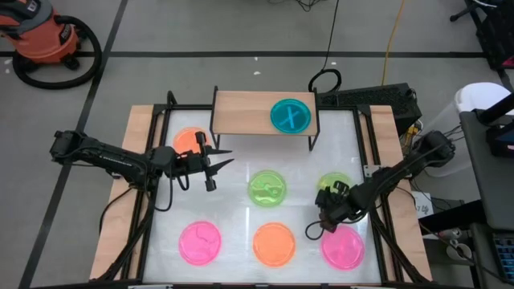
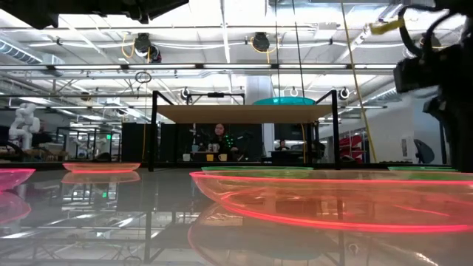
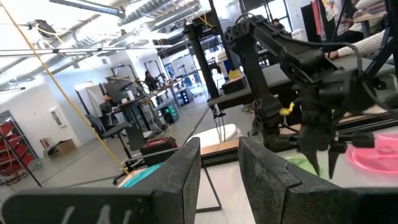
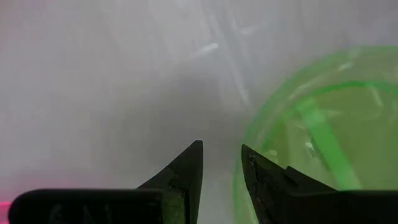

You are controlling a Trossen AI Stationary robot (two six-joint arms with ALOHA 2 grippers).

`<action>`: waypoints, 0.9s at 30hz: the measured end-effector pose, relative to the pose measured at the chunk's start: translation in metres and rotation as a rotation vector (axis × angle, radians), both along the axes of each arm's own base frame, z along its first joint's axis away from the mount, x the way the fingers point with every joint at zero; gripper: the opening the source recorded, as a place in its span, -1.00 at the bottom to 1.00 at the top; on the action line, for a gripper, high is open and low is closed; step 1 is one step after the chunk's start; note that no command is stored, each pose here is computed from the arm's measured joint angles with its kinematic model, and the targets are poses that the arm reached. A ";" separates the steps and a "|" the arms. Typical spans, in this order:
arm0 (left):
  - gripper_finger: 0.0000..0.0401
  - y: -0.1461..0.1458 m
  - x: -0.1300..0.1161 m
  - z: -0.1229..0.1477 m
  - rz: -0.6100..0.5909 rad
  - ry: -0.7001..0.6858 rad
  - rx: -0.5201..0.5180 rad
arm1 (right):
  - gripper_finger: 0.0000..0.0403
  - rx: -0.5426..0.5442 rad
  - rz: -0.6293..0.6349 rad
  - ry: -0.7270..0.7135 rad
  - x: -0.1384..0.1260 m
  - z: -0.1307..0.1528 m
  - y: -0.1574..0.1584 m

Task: Place and stack plates onto a shelf
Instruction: Stack the right green plate on top of the blue plate on the shelf

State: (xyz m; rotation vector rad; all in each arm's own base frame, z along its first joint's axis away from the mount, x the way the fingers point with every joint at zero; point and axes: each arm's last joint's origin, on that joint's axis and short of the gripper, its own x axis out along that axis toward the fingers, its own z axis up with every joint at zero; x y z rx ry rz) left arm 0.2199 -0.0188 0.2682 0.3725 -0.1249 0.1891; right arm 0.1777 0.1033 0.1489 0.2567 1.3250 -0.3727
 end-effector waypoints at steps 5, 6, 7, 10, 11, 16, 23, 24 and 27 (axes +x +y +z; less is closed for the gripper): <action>-0.43 0.000 0.000 0.000 0.000 0.004 0.000 | -0.54 -0.058 -0.004 0.076 0.001 -0.012 0.000; -0.43 0.000 0.000 -0.001 0.000 0.007 0.001 | -0.54 -0.065 -0.005 0.085 0.001 -0.014 0.000; -0.43 0.000 0.000 -0.001 0.000 0.009 0.001 | -0.54 -0.069 -0.006 0.092 0.001 -0.015 -0.001; -0.43 0.000 0.000 -0.001 0.000 0.011 0.001 | -0.55 -0.069 -0.006 0.093 0.001 -0.014 -0.001; -0.43 0.000 0.000 -0.001 0.000 0.011 0.002 | -0.58 -0.067 -0.005 0.090 0.001 -0.012 -0.001; -0.43 0.000 0.000 -0.001 0.000 0.011 0.004 | -0.86 -0.055 0.030 0.090 -0.002 -0.006 -0.002; -0.43 0.003 0.000 -0.001 0.015 0.011 -0.002 | -0.98 -0.036 0.051 0.050 -0.005 0.005 -0.005; -0.43 0.004 0.000 -0.001 0.018 0.010 -0.008 | -0.99 -0.031 0.051 0.042 -0.006 0.007 -0.005; -0.43 0.007 0.001 -0.001 0.027 0.008 -0.024 | -0.99 -0.017 0.051 0.012 -0.007 0.013 -0.006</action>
